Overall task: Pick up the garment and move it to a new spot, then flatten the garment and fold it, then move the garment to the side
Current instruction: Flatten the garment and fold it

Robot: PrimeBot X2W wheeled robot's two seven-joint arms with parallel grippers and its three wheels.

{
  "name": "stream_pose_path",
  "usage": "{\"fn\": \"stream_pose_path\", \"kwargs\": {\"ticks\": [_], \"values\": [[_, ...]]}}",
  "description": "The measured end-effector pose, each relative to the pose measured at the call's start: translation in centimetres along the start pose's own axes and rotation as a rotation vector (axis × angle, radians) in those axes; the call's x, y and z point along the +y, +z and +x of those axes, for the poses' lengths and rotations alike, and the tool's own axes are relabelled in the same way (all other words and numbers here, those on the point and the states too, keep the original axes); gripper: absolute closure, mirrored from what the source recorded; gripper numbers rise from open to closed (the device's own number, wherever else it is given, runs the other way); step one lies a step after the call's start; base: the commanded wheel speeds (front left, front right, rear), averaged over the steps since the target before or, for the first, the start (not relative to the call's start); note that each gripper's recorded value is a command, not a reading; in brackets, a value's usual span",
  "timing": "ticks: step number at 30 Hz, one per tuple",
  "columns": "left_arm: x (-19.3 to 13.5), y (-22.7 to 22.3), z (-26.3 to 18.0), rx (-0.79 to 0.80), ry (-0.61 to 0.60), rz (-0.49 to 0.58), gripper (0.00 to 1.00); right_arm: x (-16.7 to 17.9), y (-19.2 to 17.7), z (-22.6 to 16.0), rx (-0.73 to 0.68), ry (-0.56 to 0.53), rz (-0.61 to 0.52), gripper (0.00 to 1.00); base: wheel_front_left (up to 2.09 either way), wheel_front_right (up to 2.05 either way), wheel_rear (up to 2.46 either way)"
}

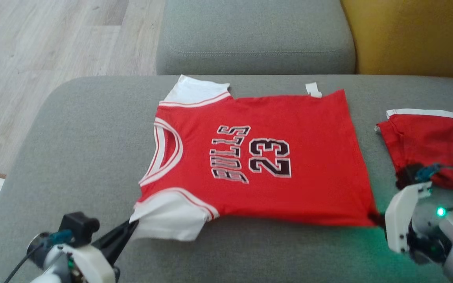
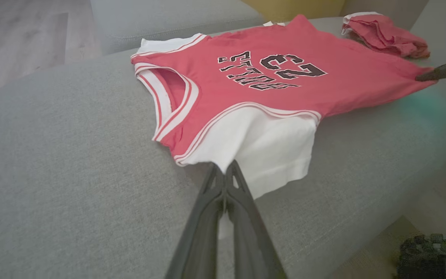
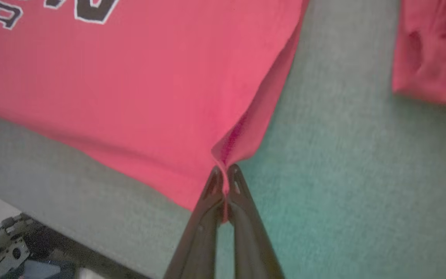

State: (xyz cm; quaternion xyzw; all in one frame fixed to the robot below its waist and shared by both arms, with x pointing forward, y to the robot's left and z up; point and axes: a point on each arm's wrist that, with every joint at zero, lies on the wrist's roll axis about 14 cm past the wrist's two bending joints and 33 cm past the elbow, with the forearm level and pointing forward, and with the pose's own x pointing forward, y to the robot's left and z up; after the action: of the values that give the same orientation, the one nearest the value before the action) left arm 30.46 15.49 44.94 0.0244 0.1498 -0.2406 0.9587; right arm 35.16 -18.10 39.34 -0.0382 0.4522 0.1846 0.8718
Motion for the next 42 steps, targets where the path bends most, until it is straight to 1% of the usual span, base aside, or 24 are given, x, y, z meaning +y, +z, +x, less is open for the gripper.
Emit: {"fn": "stream_pose_path", "kwargs": {"ticks": [2, 4, 9, 13, 16, 23, 30, 36, 42], "values": [[-0.3, -0.2, -0.5, 0.018, -0.01, -0.016, 1.0, 0.4, -1.5, -0.2, 0.058, 0.023, 0.012, 1.0, 0.0, 0.0, 0.0], [-0.6, -0.2, -0.9, 0.028, -0.018, -0.032, 1.0, 0.6, -2.2, -0.5, 0.08, 0.037, 0.021, 1.0, 0.0, 0.0, 0.0], [-0.5, 0.6, -0.8, 0.024, -0.022, -0.028, 1.0, 0.2, -0.8, -0.8, 0.041, 0.041, 0.05, 1.0, 0.0, 0.0, 0.0], [0.0, 1.3, -0.1, 0.024, -0.016, -0.019, 1.0, -0.3, -0.2, -0.7, 0.041, 0.033, 0.062, 1.0, 0.0, 0.0, 0.0], [1.1, 2.8, 1.1, 0.005, -0.007, 0.001, 1.0, -0.8, 1.0, -0.4, 0.033, 0.025, 0.067, 1.0, 0.0, 0.0, 0.0], [2.7, 3.5, 3.0, 0.026, -0.008, 0.023, 1.0, -1.4, 3.4, 0.5, 0.015, 0.009, 0.06, 1.0, 0.0, 0.0, 0.0], [4.0, 3.9, 6.0, 0.059, -0.018, 0.042, 1.0, -2.1, 4.0, 2.3, 0.053, -0.008, 0.05, 1.0, 0.0, 0.0, 0.0], [5.0, 2.9, 8.2, 0.129, -0.02, 0.058, 1.0, -2.6, 4.9, 3.7, 0.073, -0.022, 0.028, 1.0, 0.0, 0.0, 0.0], [4.8, 2.5, 10.5, 0.168, -0.057, 0.065, 1.0, -2.5, 5.4, 5.2, 0.092, -0.021, 0.013, 1.0, 0.0, 0.0, 0.0]]}}
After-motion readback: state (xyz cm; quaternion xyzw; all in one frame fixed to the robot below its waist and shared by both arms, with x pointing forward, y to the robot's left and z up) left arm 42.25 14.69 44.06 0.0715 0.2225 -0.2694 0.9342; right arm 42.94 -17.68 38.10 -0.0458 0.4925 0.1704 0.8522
